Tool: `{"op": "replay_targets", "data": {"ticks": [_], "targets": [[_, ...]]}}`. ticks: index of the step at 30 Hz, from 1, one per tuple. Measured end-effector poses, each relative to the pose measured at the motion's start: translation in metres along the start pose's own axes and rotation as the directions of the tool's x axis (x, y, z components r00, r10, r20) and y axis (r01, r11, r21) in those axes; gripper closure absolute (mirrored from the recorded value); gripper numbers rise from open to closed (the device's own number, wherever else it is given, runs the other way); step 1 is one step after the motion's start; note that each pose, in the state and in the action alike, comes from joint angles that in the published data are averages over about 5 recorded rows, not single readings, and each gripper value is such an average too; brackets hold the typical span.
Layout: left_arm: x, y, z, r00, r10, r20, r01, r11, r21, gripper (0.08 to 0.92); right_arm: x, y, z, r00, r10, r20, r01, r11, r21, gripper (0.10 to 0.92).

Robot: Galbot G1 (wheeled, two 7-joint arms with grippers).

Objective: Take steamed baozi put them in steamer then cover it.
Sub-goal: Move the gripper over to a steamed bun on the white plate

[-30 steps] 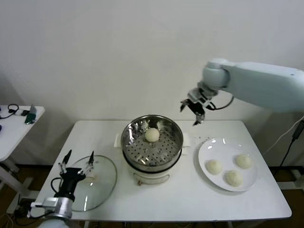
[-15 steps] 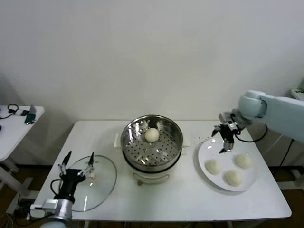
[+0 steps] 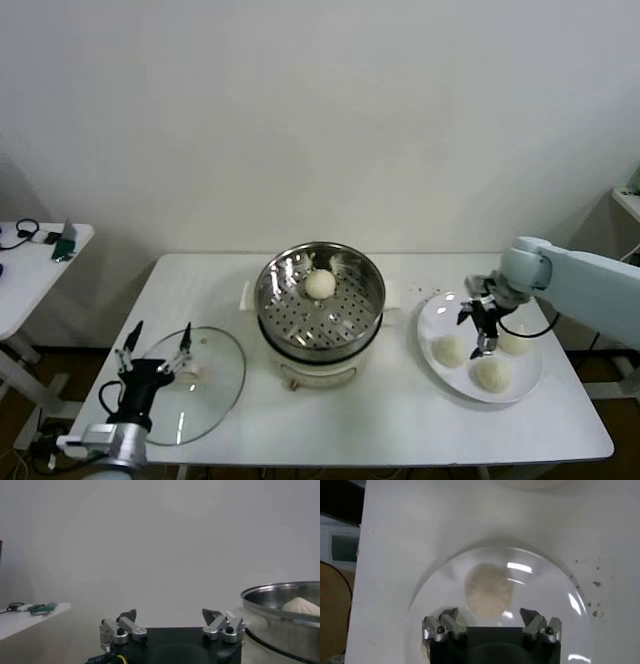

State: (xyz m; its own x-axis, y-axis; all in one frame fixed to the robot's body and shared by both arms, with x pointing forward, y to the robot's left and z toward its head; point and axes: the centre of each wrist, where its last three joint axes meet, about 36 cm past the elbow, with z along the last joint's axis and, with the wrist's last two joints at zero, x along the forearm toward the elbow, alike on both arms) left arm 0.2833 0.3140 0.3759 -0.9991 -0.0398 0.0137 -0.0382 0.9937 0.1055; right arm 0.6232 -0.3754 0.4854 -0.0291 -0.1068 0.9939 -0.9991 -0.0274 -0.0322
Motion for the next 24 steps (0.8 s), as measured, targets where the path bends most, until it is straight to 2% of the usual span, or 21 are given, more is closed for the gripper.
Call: {"op": "replay_targets", "data": {"ticks": [19, 24], "targets": [[0.0, 0.002, -0.001, 1.0, -0.007, 0.001, 0.007, 1.0, -0.003, 0.177, -0.04, -0.009, -0.008, 1.0, -0.015, 0.0, 0.015, 1.0, -0.003, 0.2], [-0.001, 0.0, 0.0, 1.0, -0.004, 0.001, 0.004, 1.0, -0.003, 0.177, -0.043, -0.01, -0.009, 1.0, -0.017, 0.002, 0.017, 1.0, -0.004, 0.247]]}}
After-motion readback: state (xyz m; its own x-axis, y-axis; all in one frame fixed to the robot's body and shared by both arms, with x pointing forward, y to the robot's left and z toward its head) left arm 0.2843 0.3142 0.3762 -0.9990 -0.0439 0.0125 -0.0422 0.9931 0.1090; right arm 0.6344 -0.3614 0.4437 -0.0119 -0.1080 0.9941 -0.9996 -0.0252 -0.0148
